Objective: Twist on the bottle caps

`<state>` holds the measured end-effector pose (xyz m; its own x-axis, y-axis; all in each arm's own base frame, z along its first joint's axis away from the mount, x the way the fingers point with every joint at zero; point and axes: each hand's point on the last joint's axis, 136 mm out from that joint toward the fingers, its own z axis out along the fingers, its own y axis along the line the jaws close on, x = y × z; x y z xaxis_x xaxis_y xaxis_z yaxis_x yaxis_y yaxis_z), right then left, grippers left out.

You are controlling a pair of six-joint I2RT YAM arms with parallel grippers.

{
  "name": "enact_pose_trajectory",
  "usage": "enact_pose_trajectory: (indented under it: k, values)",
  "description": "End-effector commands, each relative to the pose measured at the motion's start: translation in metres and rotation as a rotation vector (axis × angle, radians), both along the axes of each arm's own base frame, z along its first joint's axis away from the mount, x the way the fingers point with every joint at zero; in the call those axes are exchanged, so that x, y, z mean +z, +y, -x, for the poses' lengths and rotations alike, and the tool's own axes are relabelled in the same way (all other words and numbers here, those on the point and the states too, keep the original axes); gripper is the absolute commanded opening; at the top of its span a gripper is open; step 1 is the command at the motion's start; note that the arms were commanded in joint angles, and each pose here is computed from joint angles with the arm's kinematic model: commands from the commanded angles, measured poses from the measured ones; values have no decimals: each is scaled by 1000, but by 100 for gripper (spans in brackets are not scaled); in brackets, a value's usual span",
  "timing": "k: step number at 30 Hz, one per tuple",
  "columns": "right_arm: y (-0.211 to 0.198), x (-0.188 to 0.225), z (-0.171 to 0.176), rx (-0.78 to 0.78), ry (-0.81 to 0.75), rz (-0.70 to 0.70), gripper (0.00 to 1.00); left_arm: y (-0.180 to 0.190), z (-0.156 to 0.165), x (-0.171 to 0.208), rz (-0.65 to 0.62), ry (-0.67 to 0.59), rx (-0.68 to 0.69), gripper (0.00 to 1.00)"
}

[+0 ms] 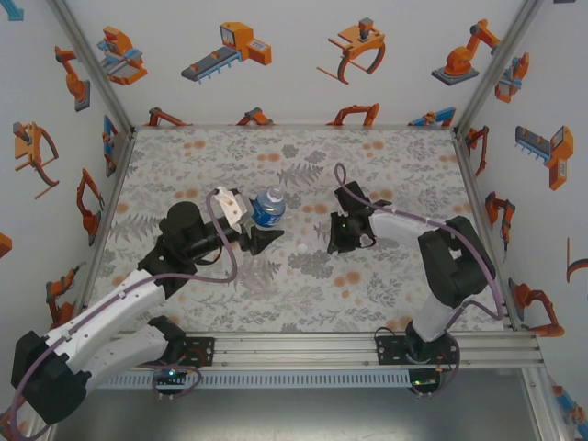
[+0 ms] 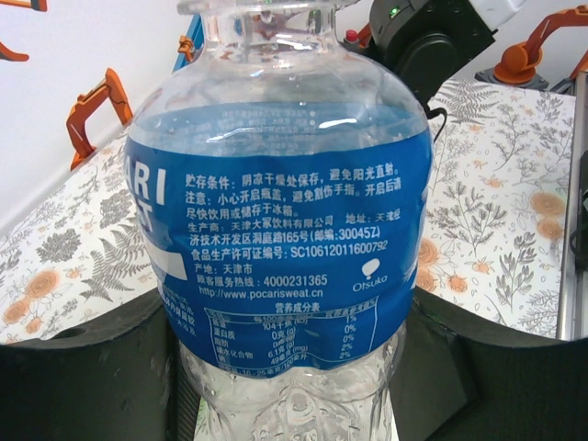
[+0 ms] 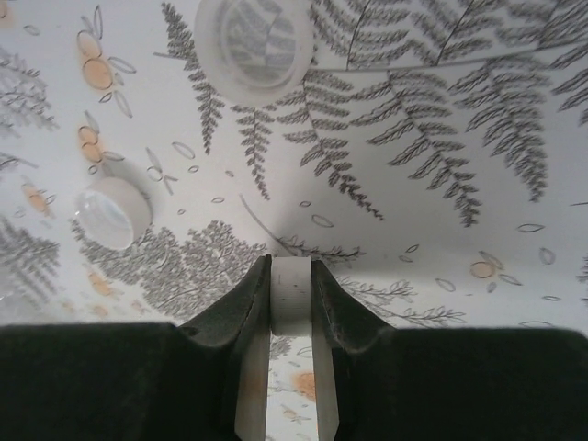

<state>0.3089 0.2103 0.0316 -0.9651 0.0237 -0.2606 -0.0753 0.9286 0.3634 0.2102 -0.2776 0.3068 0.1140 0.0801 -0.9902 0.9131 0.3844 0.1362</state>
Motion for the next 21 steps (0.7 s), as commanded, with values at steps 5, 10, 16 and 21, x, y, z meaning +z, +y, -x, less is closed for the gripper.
enact_pose_trajectory:
  k: [5,10,16,21]
  values:
    - [4,9,7,-109,62,-319,21,-7,-4,22,51,-19,-26,0]
    - [-23,-2,13,-203,88,-404,26,-11,-6,21,43,-9,-39,0]
    - [-65,-16,29,-250,111,-254,38,-14,-9,21,31,-5,-41,0]
    - [-83,-7,30,-242,98,-120,44,-14,-10,20,26,0,-39,0]
